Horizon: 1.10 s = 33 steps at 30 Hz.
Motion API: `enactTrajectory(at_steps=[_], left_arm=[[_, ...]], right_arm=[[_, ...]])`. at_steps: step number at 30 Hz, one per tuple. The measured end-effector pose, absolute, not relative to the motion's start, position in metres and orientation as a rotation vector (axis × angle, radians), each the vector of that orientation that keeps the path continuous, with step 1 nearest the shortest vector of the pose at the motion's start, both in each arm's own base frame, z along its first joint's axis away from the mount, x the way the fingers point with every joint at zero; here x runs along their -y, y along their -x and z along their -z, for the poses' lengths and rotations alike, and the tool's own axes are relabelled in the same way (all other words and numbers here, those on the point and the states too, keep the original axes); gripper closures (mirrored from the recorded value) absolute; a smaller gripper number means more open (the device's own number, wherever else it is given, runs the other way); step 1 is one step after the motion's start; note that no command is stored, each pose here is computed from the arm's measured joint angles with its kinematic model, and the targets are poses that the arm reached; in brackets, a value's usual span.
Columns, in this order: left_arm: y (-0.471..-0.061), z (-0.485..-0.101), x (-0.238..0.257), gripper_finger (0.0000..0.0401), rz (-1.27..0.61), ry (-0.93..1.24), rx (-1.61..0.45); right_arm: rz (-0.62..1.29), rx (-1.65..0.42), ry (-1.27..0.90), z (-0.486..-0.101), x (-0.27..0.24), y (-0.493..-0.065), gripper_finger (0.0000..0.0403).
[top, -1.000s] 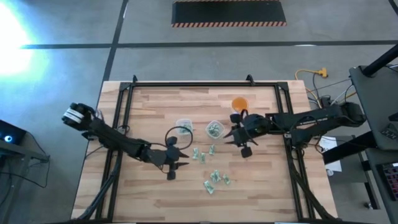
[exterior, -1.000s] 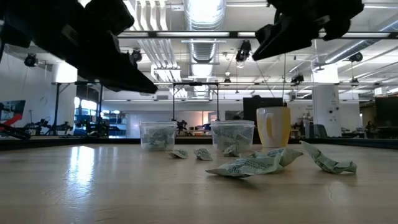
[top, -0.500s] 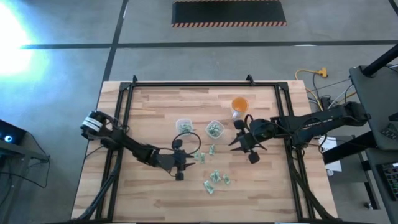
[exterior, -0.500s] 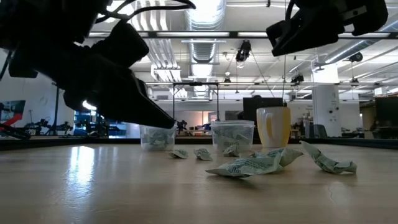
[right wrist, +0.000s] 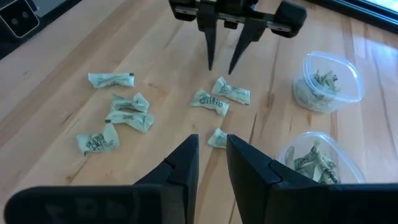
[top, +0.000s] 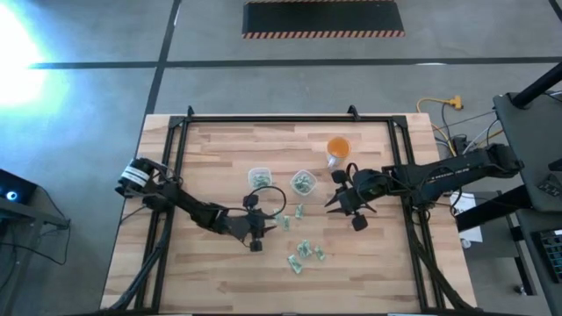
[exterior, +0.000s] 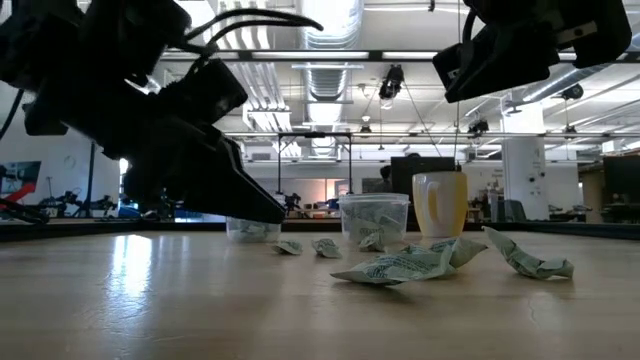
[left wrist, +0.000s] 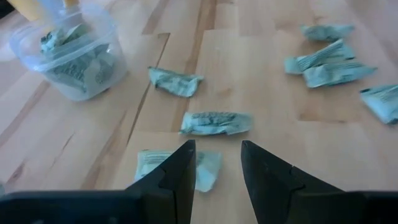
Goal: Pick and place items into bin
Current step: Put the white stevia packet into the left transparent bin
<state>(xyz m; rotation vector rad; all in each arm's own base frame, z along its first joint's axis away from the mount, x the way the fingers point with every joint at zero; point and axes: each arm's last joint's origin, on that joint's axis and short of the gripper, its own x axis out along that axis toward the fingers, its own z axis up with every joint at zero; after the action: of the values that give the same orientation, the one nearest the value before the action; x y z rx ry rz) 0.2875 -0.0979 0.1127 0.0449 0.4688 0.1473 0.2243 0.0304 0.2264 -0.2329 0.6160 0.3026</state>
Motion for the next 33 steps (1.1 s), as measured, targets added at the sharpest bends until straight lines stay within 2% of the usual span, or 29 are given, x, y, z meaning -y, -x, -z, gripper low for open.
enactTrajectory(at_steps=[33], left_arm=[[-0.295, -0.096, 0.081, 0.029, -0.128, -0.015, -0.541]], right_arm=[[-0.296, -0.629, 0.201, -0.222, -0.03, -0.223, 0.0331]])
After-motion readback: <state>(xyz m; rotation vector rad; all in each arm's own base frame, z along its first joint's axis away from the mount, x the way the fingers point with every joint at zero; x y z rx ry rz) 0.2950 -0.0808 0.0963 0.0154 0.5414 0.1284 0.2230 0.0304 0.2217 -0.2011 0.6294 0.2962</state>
